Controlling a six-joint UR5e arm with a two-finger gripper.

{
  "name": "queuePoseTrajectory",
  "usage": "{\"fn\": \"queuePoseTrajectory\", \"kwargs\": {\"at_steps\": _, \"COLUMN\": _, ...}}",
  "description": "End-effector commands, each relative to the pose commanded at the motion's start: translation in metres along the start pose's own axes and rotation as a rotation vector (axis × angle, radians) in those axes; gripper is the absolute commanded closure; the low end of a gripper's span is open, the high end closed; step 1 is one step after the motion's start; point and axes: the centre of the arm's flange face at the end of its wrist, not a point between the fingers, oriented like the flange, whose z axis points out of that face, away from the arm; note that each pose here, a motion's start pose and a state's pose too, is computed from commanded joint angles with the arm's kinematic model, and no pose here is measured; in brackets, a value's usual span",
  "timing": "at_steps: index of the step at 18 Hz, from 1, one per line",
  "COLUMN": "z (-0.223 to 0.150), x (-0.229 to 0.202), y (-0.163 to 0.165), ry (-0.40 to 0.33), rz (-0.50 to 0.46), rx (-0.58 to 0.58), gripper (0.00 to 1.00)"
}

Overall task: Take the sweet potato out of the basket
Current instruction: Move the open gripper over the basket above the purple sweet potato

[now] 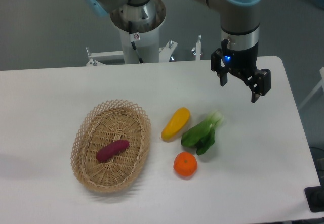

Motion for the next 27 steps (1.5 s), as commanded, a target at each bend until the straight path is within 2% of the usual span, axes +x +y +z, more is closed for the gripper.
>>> {"fn": "queuePoseTrajectory", "kwargs": {"at_steps": 5, "z": -0.001, "x": 0.001, "y": -0.005, "ry": -0.002, "rz": 0.004, "rx": 0.001, "gripper": 0.0}}
{"fn": "queuePoseTrajectory", "kwargs": {"at_steps": 9, "z": 0.02, "x": 0.003, "y": -0.016, "ry": 0.017, "rz": -0.011, "rx": 0.012, "gripper": 0.0}}
{"fn": "queuePoseTrajectory", "kwargs": {"at_steps": 13, "z": 0.036, "x": 0.01, "y": -0.037, "ry": 0.053, "rz": -0.184, "rx": 0.13, "gripper": 0.0}}
{"fn": "queuePoseTrajectory", "kwargs": {"at_steps": 19, "z": 0.022, "x": 0.04, "y": -0.116, "ry": 0.021, "rz": -0.313, "rx": 0.2, "gripper": 0.0}}
{"fn": "queuePoseTrajectory", "kwargs": {"at_steps": 21, "z": 0.017, "x": 0.045, "y": -0.123, "ry": 0.011, "rz": -0.295, "rx": 0.206, "gripper": 0.0}}
{"fn": "queuePoseTrajectory", "kwargs": {"at_steps": 24, "z": 0.023, "x": 0.067, "y": -0.16, "ry": 0.05, "rz": -0.245, "rx": 0.22, "gripper": 0.0}}
{"fn": "queuePoseTrajectory", "kwargs": {"at_steps": 27, "z": 0.061, "x": 0.103, "y": -0.198, "ry": 0.127, "rz": -0.174, "rx": 0.192, "gripper": 0.0}}
